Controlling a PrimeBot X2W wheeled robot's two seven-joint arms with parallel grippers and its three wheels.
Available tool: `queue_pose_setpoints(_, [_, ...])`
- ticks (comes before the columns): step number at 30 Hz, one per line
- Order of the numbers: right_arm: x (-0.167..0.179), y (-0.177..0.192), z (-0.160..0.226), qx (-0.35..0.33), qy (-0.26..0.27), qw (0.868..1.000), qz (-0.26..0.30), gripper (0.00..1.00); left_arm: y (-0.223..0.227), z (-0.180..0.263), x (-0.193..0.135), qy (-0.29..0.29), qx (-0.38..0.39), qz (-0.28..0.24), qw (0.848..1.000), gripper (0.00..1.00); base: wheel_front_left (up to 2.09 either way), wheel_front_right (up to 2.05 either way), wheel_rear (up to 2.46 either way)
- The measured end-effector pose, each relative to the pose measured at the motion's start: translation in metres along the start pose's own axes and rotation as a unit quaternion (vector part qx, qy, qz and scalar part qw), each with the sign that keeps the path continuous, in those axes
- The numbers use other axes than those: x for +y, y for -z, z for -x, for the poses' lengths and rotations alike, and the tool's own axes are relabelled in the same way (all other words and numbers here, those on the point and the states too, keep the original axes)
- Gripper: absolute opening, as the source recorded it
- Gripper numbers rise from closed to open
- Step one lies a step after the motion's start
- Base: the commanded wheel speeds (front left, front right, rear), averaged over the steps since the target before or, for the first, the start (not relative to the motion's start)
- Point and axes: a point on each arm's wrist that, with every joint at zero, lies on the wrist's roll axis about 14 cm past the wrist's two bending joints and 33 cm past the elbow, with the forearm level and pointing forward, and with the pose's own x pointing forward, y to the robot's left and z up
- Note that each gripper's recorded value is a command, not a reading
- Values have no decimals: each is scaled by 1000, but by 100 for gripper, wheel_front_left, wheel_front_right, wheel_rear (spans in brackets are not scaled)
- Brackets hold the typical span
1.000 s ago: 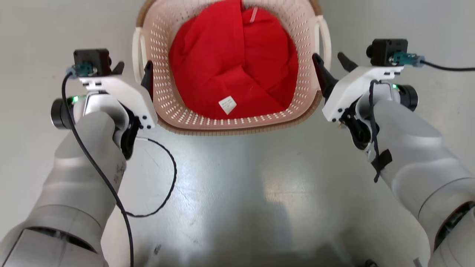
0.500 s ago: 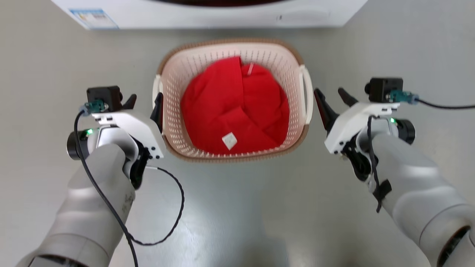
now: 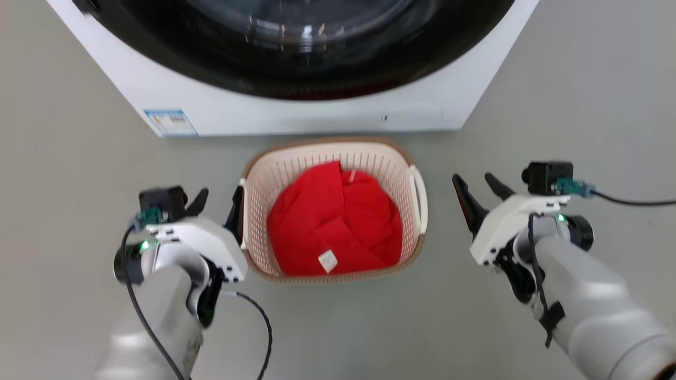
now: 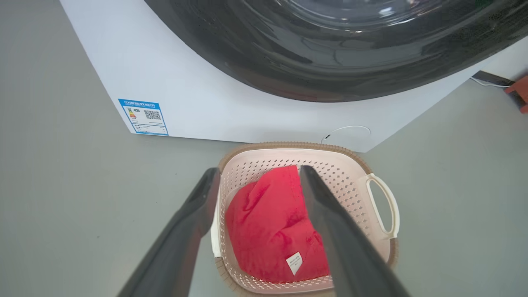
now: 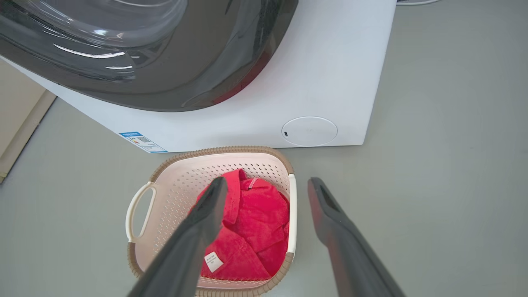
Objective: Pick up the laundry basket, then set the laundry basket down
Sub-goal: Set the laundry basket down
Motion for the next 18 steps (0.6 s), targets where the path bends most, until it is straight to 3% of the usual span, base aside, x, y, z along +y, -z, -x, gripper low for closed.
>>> queue_pose_setpoints(6, [4,-17,25,-43,-3,999,-4,100,-24,24,-8,7,-47,4,999,100,0,0,0])
queue_pose_setpoints(18, [11,-19,76,-108,-8,994,0,100,-40,71,-13,4,-103,7,995,100,0,0,0])
